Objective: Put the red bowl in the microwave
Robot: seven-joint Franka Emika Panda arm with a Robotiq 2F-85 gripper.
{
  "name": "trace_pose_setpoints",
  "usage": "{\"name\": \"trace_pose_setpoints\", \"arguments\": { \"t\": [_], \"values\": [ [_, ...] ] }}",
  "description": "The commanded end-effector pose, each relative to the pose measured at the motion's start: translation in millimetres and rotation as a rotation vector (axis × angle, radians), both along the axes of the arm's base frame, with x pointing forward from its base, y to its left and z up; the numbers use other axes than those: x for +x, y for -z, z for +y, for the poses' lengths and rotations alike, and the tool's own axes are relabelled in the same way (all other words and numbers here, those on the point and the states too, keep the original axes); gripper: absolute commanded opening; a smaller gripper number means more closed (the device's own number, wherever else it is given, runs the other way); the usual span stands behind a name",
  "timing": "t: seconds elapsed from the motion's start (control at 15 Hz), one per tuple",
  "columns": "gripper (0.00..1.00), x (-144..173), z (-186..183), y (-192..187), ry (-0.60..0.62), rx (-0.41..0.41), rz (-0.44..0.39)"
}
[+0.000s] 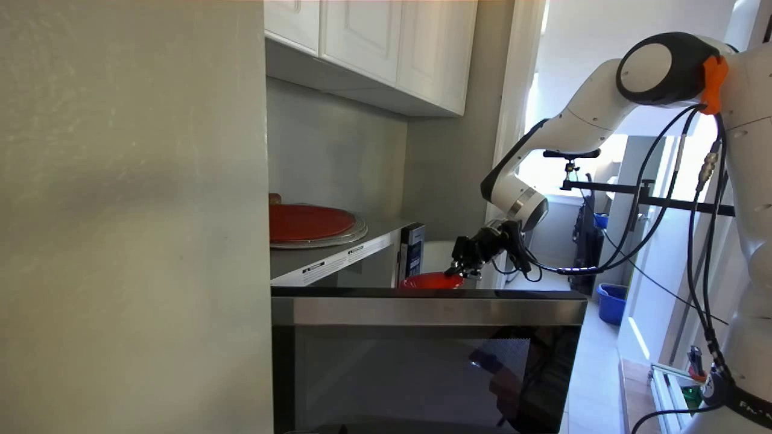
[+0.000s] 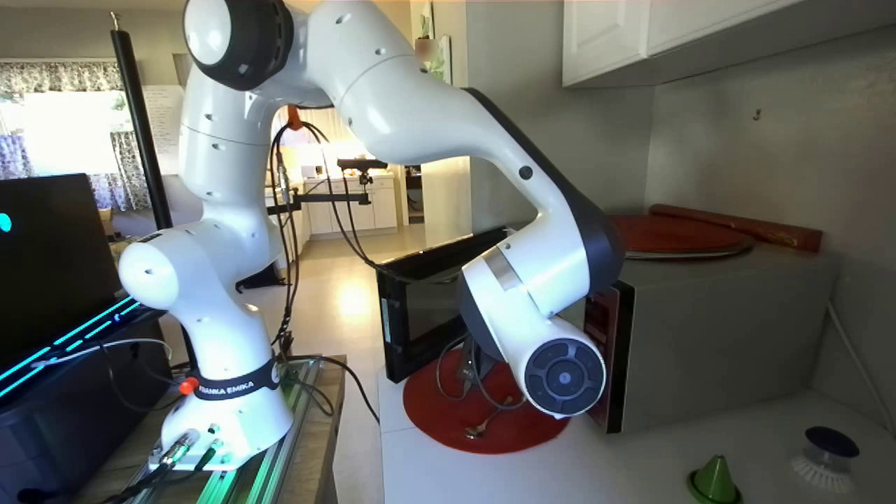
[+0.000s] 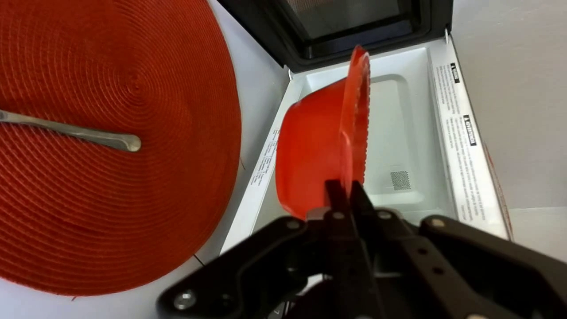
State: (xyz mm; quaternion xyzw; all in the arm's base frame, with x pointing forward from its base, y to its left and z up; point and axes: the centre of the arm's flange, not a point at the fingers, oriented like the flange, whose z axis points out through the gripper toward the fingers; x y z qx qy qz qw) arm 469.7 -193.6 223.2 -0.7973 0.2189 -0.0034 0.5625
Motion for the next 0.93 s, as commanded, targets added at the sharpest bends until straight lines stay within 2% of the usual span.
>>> {"name": "trace_pose_setpoints", "arguments": {
  "t": [0.0,0.6,0.87],
  "values": [
    [0.01,-3,23,5,0.067,0.016,-0.041],
    [0.01,-6,91,27,0.199,-0.018,-0.159],
    [0.01,13,130,24,0.224,-0.008,-0.196]
  ]
}}
